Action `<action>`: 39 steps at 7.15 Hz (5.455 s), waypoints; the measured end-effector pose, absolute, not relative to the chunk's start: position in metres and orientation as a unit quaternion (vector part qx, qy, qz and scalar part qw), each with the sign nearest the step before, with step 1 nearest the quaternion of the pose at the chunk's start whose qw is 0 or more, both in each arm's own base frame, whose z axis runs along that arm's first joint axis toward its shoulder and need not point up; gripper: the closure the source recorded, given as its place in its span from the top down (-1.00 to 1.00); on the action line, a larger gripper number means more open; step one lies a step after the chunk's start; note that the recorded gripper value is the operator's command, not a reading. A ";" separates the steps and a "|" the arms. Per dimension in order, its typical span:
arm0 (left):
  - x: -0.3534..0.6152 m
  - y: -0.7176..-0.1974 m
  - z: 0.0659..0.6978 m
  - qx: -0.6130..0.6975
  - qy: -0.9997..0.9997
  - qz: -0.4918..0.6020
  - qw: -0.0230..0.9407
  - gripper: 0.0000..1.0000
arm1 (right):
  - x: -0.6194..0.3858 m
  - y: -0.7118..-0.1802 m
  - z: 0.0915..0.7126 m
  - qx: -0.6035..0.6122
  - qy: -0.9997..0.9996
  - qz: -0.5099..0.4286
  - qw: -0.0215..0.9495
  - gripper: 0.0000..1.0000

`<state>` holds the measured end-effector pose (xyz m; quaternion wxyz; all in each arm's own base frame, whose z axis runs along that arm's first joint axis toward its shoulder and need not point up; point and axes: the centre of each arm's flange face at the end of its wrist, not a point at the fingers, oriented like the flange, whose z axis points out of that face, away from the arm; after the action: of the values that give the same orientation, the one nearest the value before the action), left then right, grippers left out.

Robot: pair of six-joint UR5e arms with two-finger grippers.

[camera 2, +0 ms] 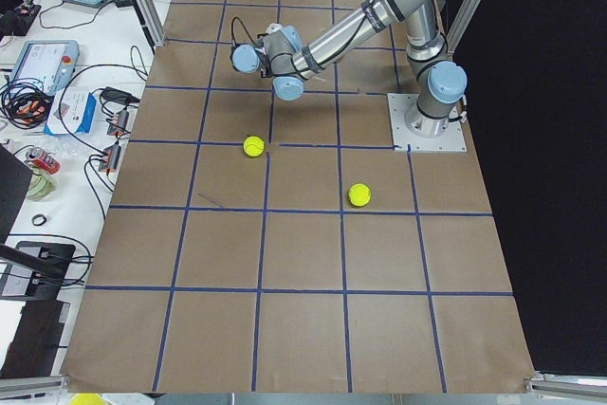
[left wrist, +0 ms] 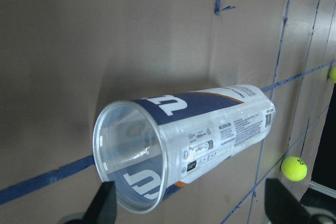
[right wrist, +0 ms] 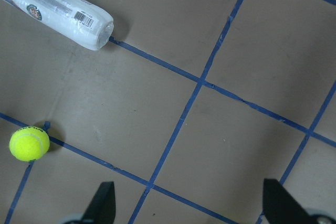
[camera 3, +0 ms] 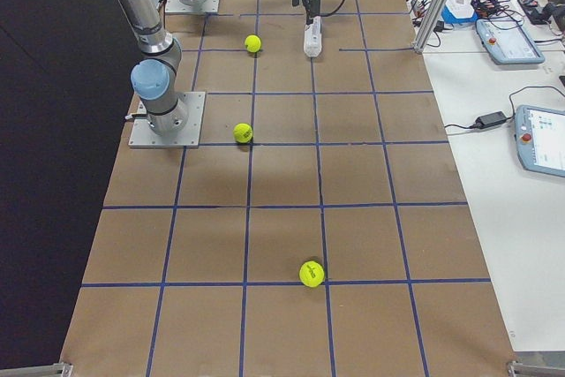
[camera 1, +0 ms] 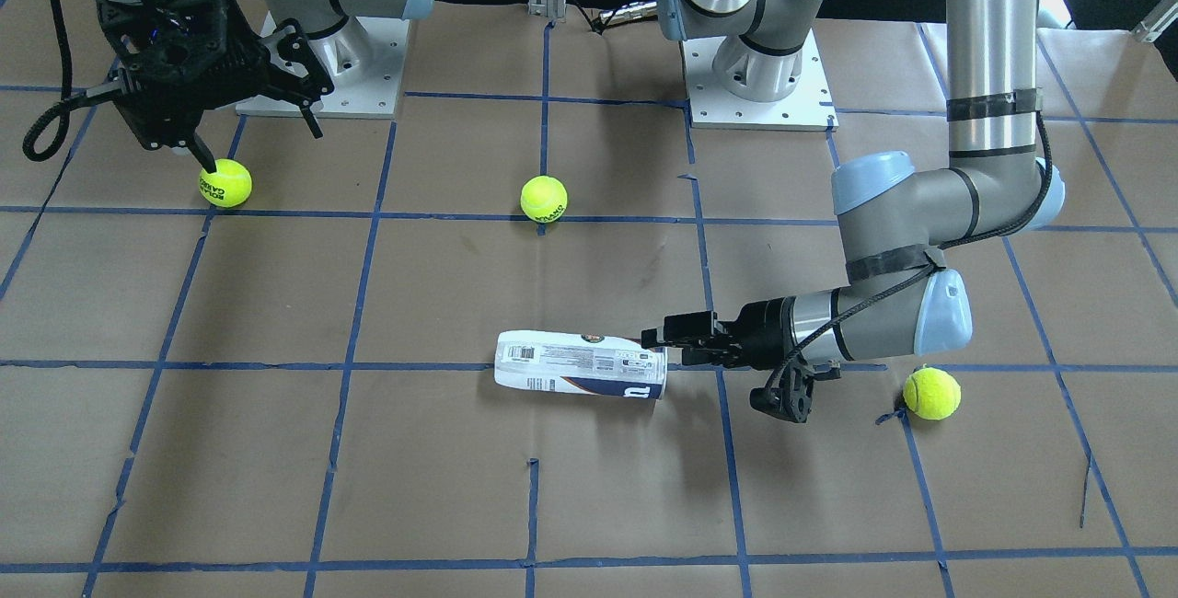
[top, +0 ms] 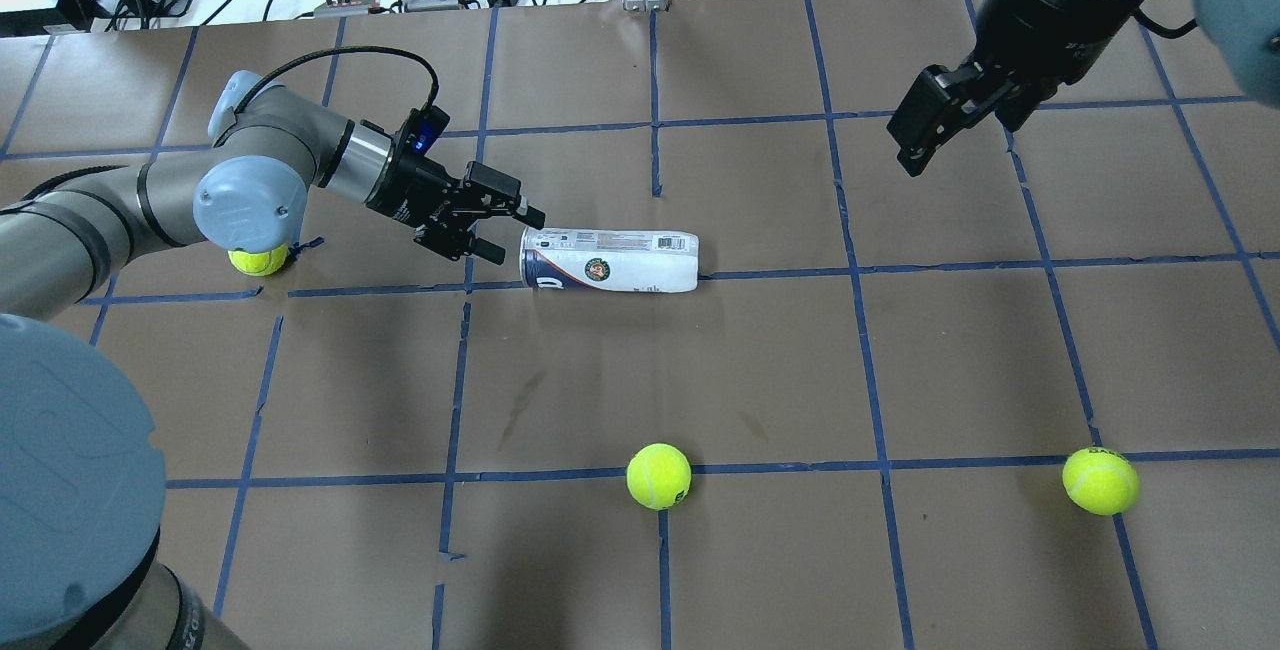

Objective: Lift up tennis ball bucket

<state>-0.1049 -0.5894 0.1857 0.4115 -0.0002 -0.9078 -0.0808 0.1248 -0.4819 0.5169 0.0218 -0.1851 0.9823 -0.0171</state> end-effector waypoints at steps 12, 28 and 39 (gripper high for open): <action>-0.186 -0.606 0.381 0.073 -0.923 0.007 0.377 -1.00 | 0.125 -0.481 0.522 -0.108 0.994 -0.013 0.025 1.00; -0.294 -0.678 0.359 -0.111 -0.994 0.007 -0.011 1.00 | 0.123 -0.469 0.526 -0.065 0.998 0.013 0.023 1.00; -0.134 -0.499 0.492 0.004 -0.999 0.036 -0.008 1.00 | 0.120 -0.465 0.536 -0.001 1.000 0.016 0.012 1.00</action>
<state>-0.1342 -0.4993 0.4919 -0.0084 0.0037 -0.9993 0.0360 0.1203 -0.4650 0.5360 0.0124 -0.0007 0.9998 0.0162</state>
